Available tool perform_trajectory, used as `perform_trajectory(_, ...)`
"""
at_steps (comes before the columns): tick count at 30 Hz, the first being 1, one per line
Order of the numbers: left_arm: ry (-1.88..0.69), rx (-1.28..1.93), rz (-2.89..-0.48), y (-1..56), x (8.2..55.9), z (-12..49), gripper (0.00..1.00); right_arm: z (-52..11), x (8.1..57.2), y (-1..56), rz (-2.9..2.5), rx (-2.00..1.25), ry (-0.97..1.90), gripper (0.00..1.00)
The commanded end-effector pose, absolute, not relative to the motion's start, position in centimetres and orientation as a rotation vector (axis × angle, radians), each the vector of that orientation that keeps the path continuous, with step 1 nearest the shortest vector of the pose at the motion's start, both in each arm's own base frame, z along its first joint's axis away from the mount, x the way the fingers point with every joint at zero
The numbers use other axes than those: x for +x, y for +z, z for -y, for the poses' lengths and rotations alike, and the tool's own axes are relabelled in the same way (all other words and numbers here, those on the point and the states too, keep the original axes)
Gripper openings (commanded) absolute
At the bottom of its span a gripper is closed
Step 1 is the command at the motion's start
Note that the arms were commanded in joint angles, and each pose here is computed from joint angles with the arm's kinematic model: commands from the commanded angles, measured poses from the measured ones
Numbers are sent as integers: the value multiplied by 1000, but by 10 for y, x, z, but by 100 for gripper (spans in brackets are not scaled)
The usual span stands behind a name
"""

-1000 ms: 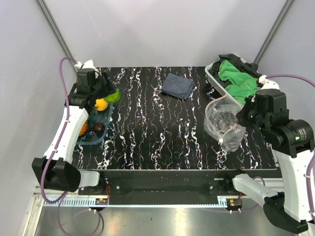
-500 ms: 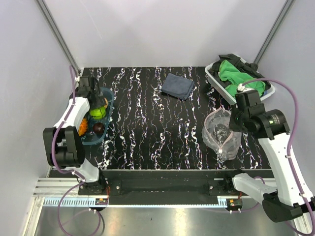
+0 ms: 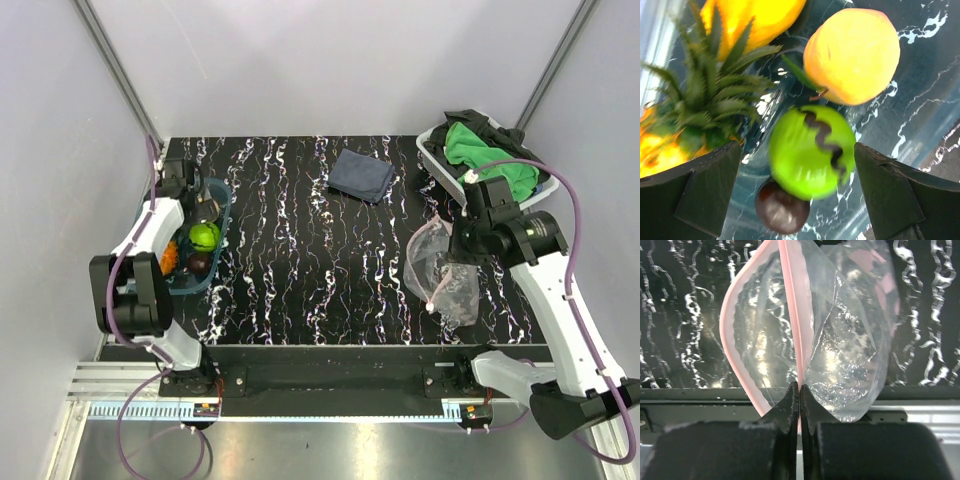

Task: Open the zip-top bag and remove the fake food

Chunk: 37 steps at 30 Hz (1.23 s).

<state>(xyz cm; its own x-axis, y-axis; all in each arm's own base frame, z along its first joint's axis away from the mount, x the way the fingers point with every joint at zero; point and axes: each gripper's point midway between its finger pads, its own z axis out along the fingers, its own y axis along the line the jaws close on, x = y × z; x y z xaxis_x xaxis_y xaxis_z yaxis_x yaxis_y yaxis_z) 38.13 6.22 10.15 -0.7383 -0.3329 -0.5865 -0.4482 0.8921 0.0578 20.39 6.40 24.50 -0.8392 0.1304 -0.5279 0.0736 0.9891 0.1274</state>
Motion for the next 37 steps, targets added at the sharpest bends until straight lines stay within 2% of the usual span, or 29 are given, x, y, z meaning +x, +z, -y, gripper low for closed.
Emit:
perform_trajectory(1,275,-556,-2299,166,378,-53,99,-99,223,244,-2550,127,352,2)
perform_trajectory(2,292,-568,-2269,178,376,-55,99,-108,226,240,-2576,130,402,3)
perform_trajectory(5,190,-467,-2236,205,366,-5,99,-133,236,234,-2591,152,559,6)
perform_trajectory(11,-226,-320,-2218,230,326,116,99,-161,259,203,-2640,204,696,9)
perform_trajectory(13,-334,-234,-2227,236,309,153,99,-162,266,184,-2670,218,682,10)
perform_trajectory(16,-463,-120,-2243,245,288,193,99,-149,274,157,-2717,197,542,20)
perform_trajectory(19,-547,-12,-2236,257,269,216,99,-122,275,148,-2741,202,318,38)
perform_trajectory(20,-573,12,-2234,260,264,221,99,-116,275,150,-2735,198,275,49)
perform_trajectory(23,-658,116,-2214,271,243,240,99,-105,270,169,-2704,197,212,68)
perform_trajectory(24,-685,136,-2192,277,240,242,99,-106,268,180,-2690,200,239,91)
perform_trajectory(25,-717,164,-2188,279,235,247,99,-107,265,193,-2641,220,270,99)
perform_trajectory(32,-851,217,-2116,292,215,251,99,-124,246,221,-2529,291,500,100)
perform_trajectory(35,-981,194,-2013,314,204,253,99,-138,233,227,-2487,254,651,100)
perform_trajectory(37,-1086,171,-1977,316,196,258,99,-149,225,251,-2395,195,783,100)
